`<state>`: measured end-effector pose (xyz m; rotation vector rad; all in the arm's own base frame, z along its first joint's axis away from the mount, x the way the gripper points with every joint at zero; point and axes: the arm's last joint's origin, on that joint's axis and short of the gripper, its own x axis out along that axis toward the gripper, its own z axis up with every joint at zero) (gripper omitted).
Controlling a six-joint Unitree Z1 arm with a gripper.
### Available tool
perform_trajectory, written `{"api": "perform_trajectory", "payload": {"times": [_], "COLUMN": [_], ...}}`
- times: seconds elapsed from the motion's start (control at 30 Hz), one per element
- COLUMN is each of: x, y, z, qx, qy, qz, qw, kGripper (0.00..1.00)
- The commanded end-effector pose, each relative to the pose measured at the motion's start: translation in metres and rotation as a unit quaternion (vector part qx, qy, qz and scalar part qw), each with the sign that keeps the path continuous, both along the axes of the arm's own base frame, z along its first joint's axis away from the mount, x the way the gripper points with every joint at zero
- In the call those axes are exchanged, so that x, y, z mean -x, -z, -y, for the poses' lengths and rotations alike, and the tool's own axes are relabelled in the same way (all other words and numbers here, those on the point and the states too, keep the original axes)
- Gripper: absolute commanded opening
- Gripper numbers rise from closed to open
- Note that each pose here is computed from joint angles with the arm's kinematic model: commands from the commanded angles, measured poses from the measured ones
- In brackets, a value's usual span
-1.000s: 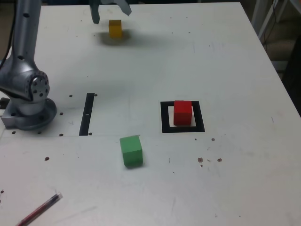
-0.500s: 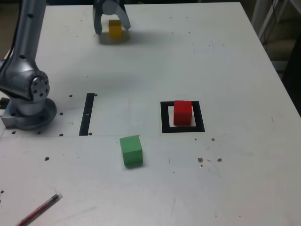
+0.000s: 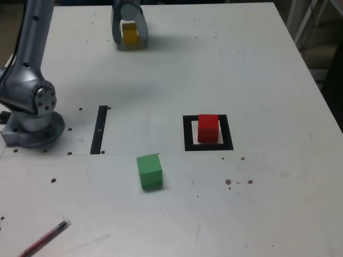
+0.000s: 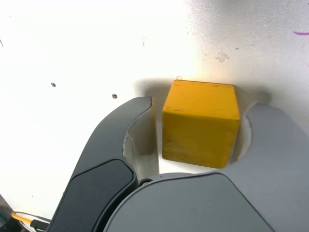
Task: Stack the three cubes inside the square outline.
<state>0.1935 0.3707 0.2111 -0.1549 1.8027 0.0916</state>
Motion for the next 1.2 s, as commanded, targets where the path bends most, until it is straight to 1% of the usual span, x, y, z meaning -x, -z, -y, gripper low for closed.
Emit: {"api": "perform_trajectory", "payload": {"times": [0.0,0.13,0.3,0.43,0.57,0.73,0.83,0.9,0.97,1.17], "x": [-0.001,-0.002,-0.002,-0.006,-0.021,-0.056,-0.078,-0.09,-0.097,-0.117], "y": [0.001,-0.001,-0.012,-0.024,-0.037,-0.052,-0.068,-0.081,-0.09,-0.103], "z": [0.0,-0.002,0.001,0.013,0.039,0.1,0.15,0.19,0.223,0.303], "qx": [0.001,-0.004,-0.017,-0.024,-0.025,-0.016,-0.016,-0.024,-0.027,-0.014], "qy": [0.001,0.001,0.002,0.011,0.026,0.047,0.059,0.067,0.071,0.077], "qz": [0.002,0.004,0.012,0.016,0.015,0.01,0.012,0.019,0.028,0.053], "qw": [1.0,1.0,0.9998,0.9995,0.9992,0.9987,0.998,0.9973,0.9967,0.9955], "kGripper": [0.4,0.34,0.25,0.22,0.22,0.22,0.22,0.22,0.22,0.23]}}
